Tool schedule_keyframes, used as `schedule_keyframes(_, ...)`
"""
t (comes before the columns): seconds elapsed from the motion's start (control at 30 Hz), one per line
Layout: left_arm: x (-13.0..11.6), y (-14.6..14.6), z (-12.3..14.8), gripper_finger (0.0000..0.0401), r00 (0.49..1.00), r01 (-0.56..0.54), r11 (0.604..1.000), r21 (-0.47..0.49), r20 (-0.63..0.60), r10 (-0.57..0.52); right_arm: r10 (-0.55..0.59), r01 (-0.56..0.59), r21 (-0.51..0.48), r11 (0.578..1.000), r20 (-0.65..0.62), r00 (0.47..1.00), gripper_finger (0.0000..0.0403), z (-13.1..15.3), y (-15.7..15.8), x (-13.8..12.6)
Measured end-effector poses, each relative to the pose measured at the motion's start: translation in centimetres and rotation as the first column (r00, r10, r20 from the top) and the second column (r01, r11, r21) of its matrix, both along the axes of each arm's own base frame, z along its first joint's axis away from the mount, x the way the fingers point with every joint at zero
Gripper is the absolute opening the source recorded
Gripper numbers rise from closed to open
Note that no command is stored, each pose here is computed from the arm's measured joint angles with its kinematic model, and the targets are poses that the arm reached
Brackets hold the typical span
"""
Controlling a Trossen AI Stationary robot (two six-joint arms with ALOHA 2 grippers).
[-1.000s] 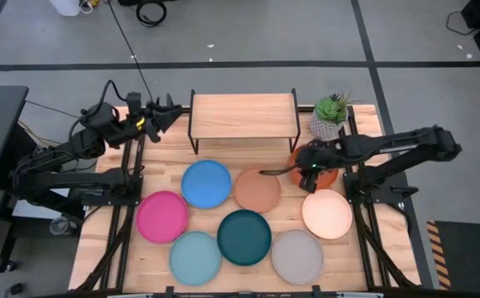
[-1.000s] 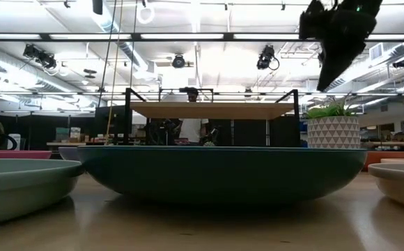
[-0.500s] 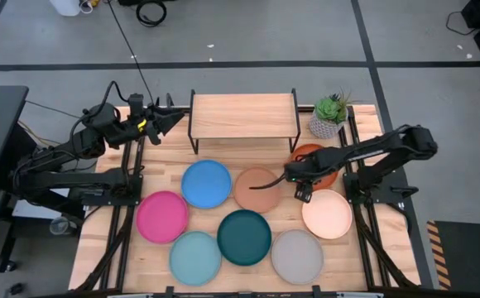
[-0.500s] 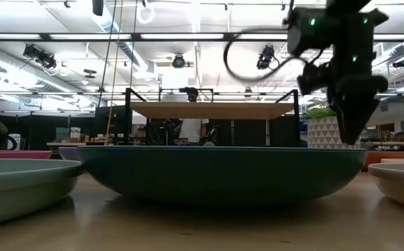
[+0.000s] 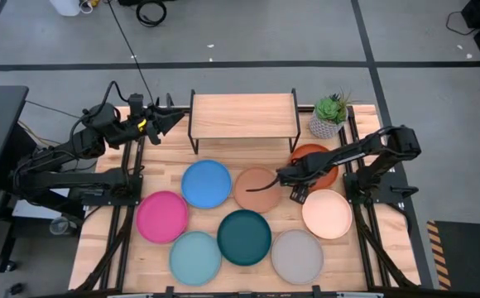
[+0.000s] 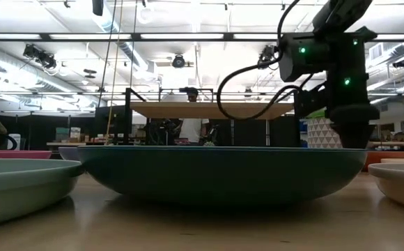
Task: Place and stack plates onto a shelf
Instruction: Put the orange plate on the shelf
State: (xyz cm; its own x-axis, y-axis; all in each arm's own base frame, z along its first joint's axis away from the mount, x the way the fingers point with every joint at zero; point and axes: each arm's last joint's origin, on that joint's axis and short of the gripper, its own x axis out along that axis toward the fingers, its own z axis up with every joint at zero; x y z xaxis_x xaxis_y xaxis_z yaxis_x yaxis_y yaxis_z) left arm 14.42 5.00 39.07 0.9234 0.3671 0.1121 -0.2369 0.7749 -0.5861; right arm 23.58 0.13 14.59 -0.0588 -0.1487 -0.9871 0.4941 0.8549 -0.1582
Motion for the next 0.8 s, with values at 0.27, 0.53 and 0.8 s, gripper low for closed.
schedule_keyframes(0.27, 0.01, 0.0, -0.01, 0.016, 1.0, 0.0, 1.0, 0.0, -0.001, 0.0, 0.009, -0.009, -0.003, 1.0, -0.032, 0.999, 0.015, -0.78, 0.01, 0.23)
schedule_keyframes(0.53, 0.01, 0.0, -0.02, 0.016, 1.0, 0.0, 1.0, 0.001, -0.002, 0.0, -0.035, 0.035, 0.005, 0.999, -0.049, 0.998, 0.0099, -0.77, 0.04, 0.15)
schedule_keyframes(0.8, 0.02, -0.05, -0.05, 0.016, 1.0, 0.016, 1.0, 0.003, -0.006, -0.016, -0.104, 0.109, 0.065, 0.992, -0.076, 0.992, 0.0092, -0.09, 0.22, -0.42)
